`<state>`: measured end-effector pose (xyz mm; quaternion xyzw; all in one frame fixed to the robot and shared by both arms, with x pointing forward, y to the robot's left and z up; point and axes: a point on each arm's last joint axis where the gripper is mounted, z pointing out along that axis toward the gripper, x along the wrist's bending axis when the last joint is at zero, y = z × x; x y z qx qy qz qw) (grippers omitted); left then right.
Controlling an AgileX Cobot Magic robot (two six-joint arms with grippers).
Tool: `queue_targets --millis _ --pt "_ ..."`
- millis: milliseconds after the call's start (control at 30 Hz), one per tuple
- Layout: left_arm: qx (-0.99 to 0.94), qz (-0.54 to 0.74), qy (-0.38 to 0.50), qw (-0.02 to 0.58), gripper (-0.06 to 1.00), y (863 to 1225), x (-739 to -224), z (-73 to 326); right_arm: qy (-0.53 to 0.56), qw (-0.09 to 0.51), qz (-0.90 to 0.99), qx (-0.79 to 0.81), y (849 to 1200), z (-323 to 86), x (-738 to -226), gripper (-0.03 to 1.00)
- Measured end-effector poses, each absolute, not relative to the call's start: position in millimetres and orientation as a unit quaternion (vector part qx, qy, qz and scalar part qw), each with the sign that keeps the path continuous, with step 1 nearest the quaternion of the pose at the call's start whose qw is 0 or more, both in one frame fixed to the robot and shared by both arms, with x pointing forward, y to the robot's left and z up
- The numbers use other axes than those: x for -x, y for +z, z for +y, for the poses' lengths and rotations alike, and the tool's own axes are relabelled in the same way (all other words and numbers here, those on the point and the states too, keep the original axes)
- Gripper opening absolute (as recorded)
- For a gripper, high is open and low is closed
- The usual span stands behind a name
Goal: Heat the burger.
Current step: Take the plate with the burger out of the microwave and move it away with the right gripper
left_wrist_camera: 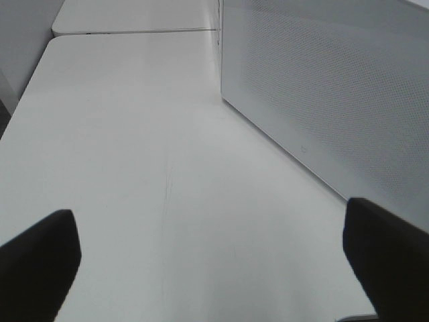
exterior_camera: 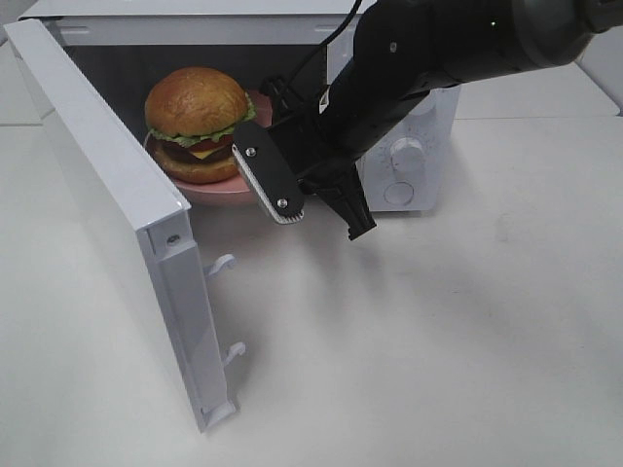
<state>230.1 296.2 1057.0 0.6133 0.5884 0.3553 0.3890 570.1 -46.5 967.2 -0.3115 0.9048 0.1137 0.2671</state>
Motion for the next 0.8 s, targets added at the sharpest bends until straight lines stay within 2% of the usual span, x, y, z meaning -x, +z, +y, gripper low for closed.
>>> queue_targets --millis 800 --pt "-0.613 0.588 0.355 0.389 0.99 1057 -230 296 0.112 0.246 0.911 0.312 976 -103 -496 0.09"
